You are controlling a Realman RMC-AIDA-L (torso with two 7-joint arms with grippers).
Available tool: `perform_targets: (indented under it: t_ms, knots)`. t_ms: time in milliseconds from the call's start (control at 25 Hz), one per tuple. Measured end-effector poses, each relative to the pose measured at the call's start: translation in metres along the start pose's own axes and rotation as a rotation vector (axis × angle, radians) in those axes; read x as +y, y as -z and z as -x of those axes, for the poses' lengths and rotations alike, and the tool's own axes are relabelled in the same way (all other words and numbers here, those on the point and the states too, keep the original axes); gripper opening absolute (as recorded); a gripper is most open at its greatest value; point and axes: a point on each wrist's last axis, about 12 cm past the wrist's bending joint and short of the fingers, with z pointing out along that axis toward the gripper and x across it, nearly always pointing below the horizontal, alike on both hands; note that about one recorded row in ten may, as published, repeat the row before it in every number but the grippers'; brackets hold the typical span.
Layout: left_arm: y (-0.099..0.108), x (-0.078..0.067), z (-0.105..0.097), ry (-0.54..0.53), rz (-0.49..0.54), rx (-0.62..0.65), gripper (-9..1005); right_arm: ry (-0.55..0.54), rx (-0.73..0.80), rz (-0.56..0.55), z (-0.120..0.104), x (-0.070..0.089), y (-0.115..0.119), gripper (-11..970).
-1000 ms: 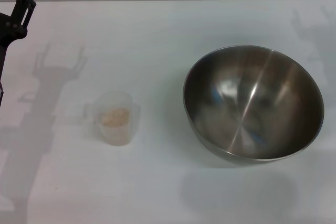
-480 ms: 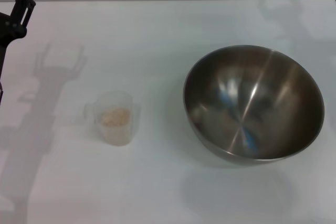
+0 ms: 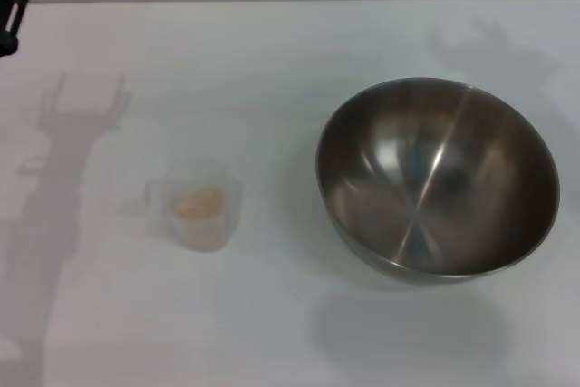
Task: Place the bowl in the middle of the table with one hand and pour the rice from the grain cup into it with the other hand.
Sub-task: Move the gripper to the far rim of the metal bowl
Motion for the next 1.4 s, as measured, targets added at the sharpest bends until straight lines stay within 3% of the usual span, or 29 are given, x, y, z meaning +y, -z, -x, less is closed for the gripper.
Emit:
perform_targets:
  t_ms: [200,280,440,1040,1400]
  knots:
    - [0.000,0.003,0.000,-0.007,0.009,-0.003,831,-0.020,0.227,0.106,0.016,-0.015,0.017,740]
    - [0.000,0.003,0.001,-0.009,0.009,-0.004,830,0.025,0.359,0.136,0.013,-0.025,0.017,740]
    - [0.000,0.003,0.001,-0.010,0.009,-0.004,829,0.083,0.482,0.187,-0.001,-0.030,0.010,740]
    - [0.004,0.004,0.000,-0.003,0.015,0.005,826,0.125,0.686,0.270,-0.051,-0.036,-0.011,739]
    - [0.003,0.004,0.000,-0.002,0.010,0.003,824,0.101,0.705,0.281,-0.065,-0.037,-0.020,659]
